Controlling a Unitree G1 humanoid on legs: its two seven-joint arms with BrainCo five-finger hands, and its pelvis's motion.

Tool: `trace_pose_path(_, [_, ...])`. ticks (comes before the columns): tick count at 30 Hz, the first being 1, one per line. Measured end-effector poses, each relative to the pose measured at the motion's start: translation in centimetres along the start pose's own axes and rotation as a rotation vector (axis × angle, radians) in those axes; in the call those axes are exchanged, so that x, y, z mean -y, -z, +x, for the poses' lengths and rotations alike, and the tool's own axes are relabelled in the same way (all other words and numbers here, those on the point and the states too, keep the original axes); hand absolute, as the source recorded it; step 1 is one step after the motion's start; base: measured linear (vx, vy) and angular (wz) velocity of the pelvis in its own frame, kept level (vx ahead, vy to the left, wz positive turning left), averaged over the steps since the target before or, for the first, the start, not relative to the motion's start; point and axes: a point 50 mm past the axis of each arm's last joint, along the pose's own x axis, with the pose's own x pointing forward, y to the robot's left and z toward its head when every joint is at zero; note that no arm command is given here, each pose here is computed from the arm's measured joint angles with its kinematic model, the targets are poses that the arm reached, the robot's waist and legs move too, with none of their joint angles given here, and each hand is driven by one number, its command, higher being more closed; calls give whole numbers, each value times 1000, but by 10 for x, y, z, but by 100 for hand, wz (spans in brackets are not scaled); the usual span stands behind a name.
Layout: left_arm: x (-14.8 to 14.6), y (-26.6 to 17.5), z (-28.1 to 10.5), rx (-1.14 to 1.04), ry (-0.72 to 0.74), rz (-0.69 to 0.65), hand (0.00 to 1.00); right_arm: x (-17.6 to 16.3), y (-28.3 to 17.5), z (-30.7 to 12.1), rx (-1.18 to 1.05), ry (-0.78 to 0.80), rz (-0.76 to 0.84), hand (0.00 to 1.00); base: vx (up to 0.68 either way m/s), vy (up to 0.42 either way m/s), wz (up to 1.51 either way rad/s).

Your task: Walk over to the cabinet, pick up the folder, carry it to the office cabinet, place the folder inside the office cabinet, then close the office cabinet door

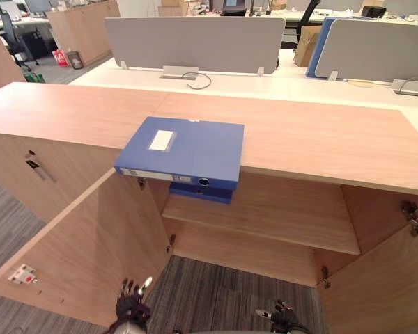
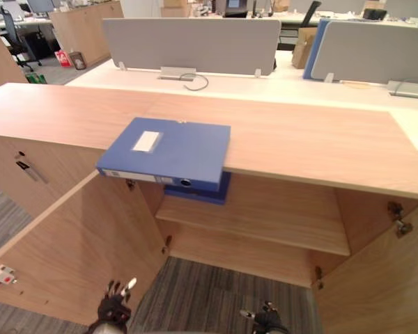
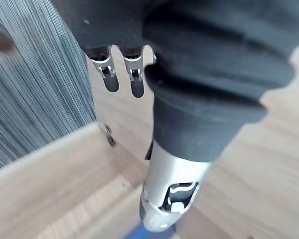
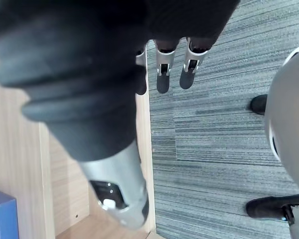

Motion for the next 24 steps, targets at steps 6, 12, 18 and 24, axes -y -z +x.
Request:
trace_pose_path(6, [66, -37, -19, 187, 313, 20, 0, -10, 0, -1, 9, -45, -106, 0, 26, 42, 4])
trace_pose_path(12, [101, -85, -45, 457, 401, 120, 0, -30, 0, -2, 11, -99, -120, 0, -7, 50, 8])
trace_pose_path(18, [105, -129, -76, 877, 138, 501, 0, -36, 2, -3, 5, -114, -124, 0, -59, -3, 7])
trace_pose_path(24, [101, -156, -102, 1166, -115, 714, 0, -43, 4, -5, 3, -132, -122, 0, -43, -10, -1])
